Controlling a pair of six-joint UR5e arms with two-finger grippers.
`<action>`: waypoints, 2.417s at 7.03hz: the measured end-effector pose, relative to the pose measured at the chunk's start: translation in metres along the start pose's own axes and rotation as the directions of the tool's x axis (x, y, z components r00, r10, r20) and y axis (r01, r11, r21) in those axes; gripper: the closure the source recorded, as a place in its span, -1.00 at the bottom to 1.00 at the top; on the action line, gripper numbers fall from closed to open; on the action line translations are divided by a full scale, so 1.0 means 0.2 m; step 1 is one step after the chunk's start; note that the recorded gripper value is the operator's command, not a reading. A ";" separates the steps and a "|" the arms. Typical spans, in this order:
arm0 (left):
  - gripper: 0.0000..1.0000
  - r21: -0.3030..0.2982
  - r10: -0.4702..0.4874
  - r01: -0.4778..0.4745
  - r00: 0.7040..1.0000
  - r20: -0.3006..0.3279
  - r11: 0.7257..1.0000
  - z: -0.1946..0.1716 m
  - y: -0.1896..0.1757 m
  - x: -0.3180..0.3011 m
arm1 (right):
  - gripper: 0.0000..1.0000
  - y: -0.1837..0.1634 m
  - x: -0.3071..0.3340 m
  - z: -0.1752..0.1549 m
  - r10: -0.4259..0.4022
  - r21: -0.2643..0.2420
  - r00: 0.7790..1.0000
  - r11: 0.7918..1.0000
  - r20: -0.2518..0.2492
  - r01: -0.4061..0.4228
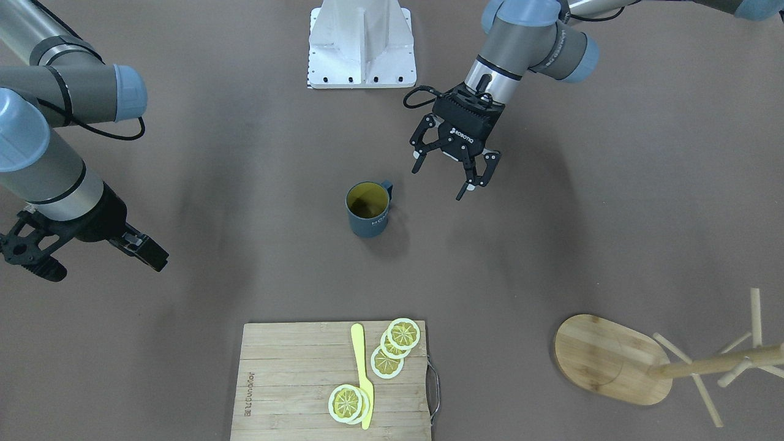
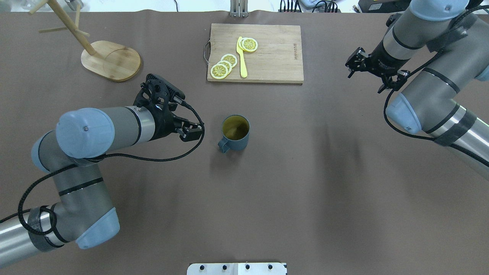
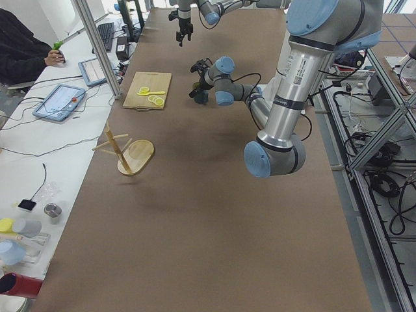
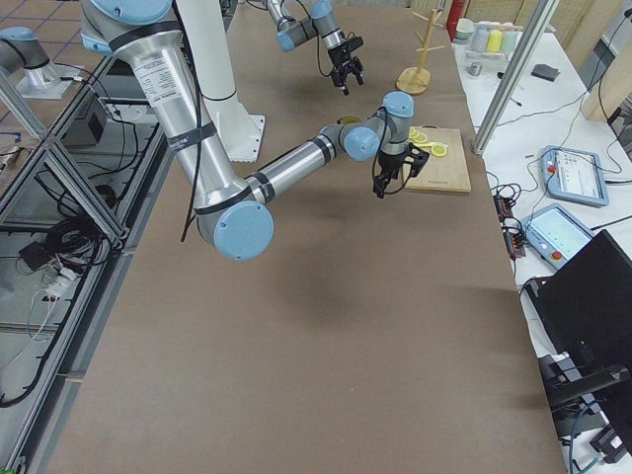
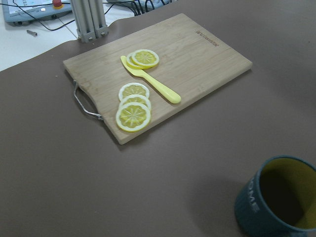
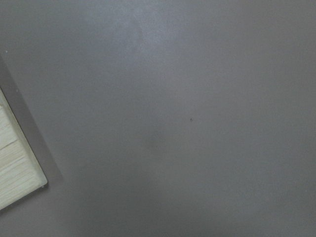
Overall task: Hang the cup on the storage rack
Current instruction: 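Raise the right gripper away while the left gripper approaches the mug, then grasp the teal mug by its handle with the left gripper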
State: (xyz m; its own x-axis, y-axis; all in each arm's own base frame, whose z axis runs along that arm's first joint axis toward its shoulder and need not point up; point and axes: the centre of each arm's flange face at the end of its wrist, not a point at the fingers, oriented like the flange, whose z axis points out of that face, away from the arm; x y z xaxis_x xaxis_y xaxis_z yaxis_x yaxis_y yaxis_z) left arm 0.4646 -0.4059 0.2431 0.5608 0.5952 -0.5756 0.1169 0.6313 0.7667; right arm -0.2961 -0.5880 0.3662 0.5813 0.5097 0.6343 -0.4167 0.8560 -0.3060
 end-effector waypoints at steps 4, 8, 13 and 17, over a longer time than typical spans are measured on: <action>-0.95 0.024 -0.003 0.003 1.000 0.005 1.000 0.27 0.37 0.32 | -1.00 -0.08 0.02 -0.04 -0.024 0.008 1.000 1.000 0.011 0.024; -0.93 0.051 -0.010 0.012 0.999 -0.037 0.999 0.35 0.37 0.47 | -1.00 -0.08 0.01 -0.05 -0.027 0.009 1.000 1.000 0.015 0.027; -0.41 0.051 -0.008 0.009 1.000 -0.024 0.999 0.45 0.32 0.50 | -1.00 -0.07 -0.03 -0.08 -0.032 0.013 0.999 0.999 0.024 0.031; 0.58 0.070 -0.019 0.019 1.000 0.000 0.997 0.46 0.26 0.41 | -1.00 -0.07 -0.04 -0.08 -0.027 0.013 0.999 1.000 0.026 0.027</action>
State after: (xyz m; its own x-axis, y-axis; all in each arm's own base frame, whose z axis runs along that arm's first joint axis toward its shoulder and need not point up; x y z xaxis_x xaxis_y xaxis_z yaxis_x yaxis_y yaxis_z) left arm 0.5910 -0.3704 0.2615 0.5583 0.5833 -0.5900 0.1843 0.6062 0.7737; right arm -0.2837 -0.6031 0.3541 0.5742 0.4838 0.6605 -0.4097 0.8682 -0.2798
